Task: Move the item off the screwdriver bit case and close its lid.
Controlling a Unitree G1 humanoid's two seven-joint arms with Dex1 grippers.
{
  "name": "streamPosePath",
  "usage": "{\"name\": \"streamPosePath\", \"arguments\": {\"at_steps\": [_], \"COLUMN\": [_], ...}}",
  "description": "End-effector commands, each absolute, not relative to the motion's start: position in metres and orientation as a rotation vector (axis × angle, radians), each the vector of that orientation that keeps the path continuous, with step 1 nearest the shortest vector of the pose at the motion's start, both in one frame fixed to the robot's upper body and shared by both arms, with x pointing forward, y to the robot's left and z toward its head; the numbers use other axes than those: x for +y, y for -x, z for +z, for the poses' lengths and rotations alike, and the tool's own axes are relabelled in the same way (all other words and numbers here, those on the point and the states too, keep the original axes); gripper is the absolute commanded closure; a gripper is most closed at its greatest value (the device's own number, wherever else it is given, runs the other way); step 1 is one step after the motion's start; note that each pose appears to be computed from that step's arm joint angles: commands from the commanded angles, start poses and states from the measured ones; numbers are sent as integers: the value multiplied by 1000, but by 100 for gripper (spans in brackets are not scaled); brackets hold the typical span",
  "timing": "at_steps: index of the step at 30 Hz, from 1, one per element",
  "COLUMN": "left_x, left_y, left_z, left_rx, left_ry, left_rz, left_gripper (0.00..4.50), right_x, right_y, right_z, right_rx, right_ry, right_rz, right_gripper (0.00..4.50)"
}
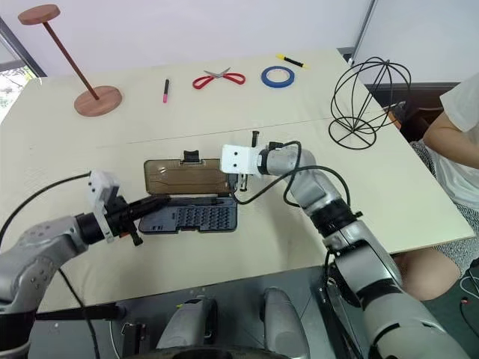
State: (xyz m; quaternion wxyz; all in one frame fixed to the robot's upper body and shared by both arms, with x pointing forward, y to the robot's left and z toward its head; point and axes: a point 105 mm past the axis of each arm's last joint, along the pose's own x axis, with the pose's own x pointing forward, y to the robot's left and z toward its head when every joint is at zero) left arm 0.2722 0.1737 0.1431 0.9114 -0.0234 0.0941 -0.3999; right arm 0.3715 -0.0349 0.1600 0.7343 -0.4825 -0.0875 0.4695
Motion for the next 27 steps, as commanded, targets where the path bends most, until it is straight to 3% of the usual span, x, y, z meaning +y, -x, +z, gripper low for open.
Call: {"name": "streamPosePath", "arguments": {"at_steps": [1, 6, 15, 27], "left_x": [171, 165, 185, 246], "left_y": [-276, -285, -324, -352], "left_z": [159, 180, 260, 202], "left_rx": [148, 95, -130, 16], "left_ry": [63, 80, 186, 200], "left_rz": [-837, -864, -763, -589], "left_gripper": [450, 450, 450, 450], "right_x": [-27, -25, -21, -18], "right_y": [-349, -336, -332, -331], "right_z": [183, 186, 186, 187], "right_rx": [-337, -394, -416, -421], "right_ry": [1060, 1062, 1068, 1063], "right_rz": [1033, 1022, 1028, 1048], "right_gripper": [447, 447, 447, 447]}}
